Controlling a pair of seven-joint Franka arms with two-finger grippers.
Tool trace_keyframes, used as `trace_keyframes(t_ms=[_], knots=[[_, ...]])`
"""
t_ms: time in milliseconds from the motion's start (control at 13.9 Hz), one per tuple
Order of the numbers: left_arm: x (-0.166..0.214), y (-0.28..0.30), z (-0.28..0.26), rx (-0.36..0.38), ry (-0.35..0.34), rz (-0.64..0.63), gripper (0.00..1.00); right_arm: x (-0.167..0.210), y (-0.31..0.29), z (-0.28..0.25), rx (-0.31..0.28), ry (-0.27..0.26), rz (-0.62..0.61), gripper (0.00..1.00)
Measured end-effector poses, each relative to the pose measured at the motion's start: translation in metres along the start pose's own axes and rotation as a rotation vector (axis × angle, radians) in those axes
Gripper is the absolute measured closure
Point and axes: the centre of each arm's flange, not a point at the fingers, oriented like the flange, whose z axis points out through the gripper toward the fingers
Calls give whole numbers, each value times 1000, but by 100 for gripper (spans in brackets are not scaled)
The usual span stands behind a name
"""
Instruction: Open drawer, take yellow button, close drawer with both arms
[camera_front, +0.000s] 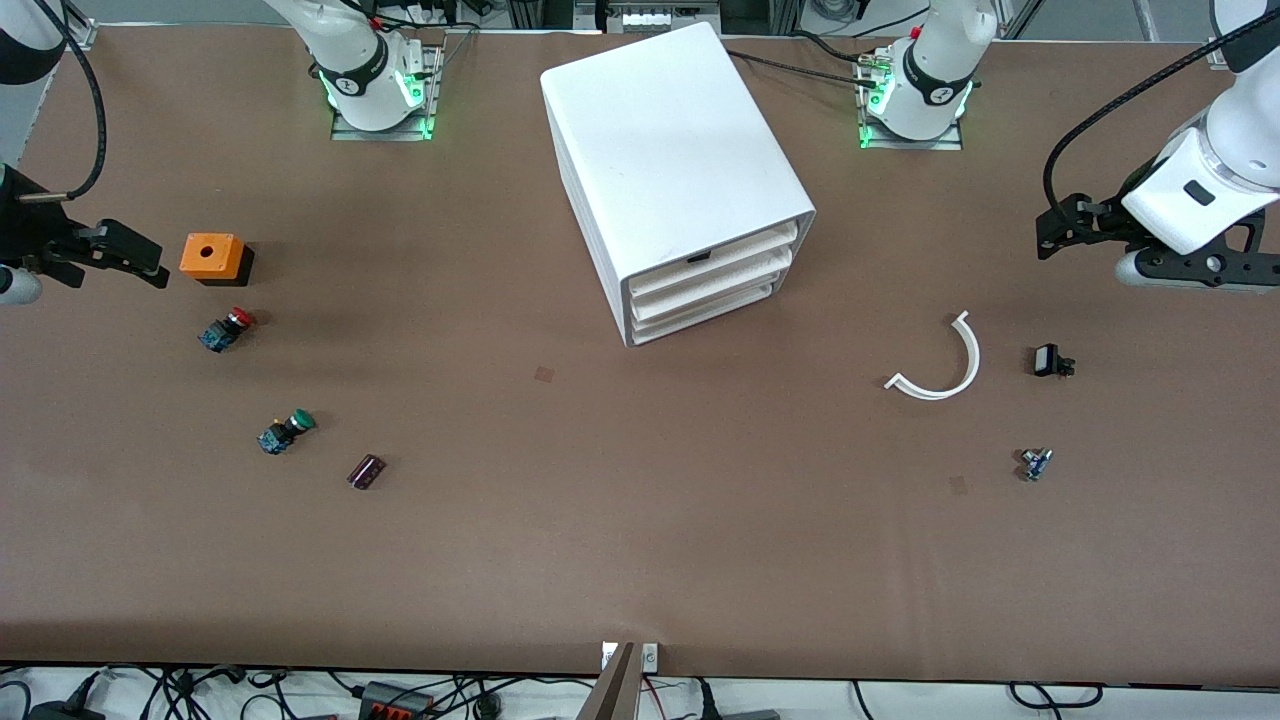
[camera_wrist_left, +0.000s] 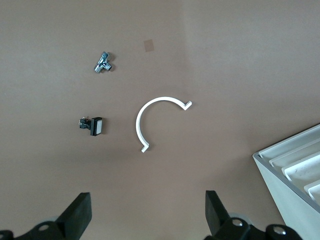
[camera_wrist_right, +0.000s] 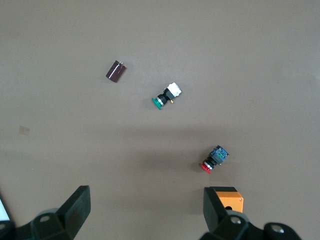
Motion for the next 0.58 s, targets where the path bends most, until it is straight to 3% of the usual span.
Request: trace_keyframes(t_ms=[575], knots=[[0, 5, 0, 1, 0, 8, 0, 0, 0, 0, 0, 0, 0, 0]])
